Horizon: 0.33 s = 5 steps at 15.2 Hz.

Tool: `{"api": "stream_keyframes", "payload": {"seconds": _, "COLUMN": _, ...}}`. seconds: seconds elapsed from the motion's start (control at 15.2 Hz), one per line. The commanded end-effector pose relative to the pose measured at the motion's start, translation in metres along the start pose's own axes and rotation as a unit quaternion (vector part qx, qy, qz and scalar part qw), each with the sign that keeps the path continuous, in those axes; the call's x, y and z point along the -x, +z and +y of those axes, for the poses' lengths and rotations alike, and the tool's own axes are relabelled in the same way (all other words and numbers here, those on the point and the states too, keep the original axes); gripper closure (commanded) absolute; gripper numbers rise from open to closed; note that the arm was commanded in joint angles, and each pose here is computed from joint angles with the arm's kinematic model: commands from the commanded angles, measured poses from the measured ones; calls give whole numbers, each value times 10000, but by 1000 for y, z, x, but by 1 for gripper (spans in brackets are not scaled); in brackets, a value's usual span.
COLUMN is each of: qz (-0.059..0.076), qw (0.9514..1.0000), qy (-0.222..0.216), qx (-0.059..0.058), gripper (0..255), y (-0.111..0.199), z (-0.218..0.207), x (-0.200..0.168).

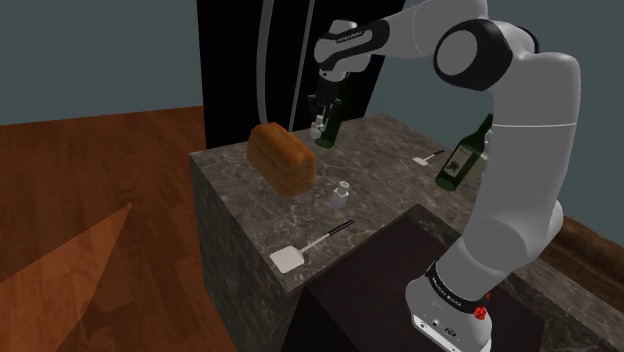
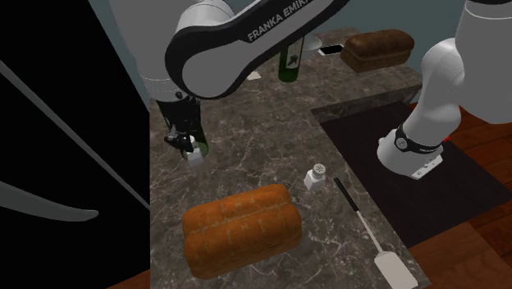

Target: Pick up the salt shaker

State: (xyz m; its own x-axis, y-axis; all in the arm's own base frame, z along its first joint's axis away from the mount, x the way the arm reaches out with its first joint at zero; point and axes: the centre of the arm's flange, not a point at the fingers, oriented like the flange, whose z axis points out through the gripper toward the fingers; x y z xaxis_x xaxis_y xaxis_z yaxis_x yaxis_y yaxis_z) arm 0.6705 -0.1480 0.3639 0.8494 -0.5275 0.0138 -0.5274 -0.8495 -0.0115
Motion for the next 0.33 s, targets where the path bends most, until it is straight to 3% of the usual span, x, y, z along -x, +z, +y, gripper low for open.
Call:
{"api": "stream_keyframes", "payload": {"seconds": 0.0, "qz": -1, "qw": 10000, "qy": 2, "qx": 0, "gripper": 255, "y": -12, "z": 0, "x": -1}}
{"api": "stream_keyframes", "payload": {"seconds": 0.26, "qz": -1, "qw": 10000, "qy": 2, "qx": 0, "gripper": 255, "y": -23, "z": 0, "x": -1}}
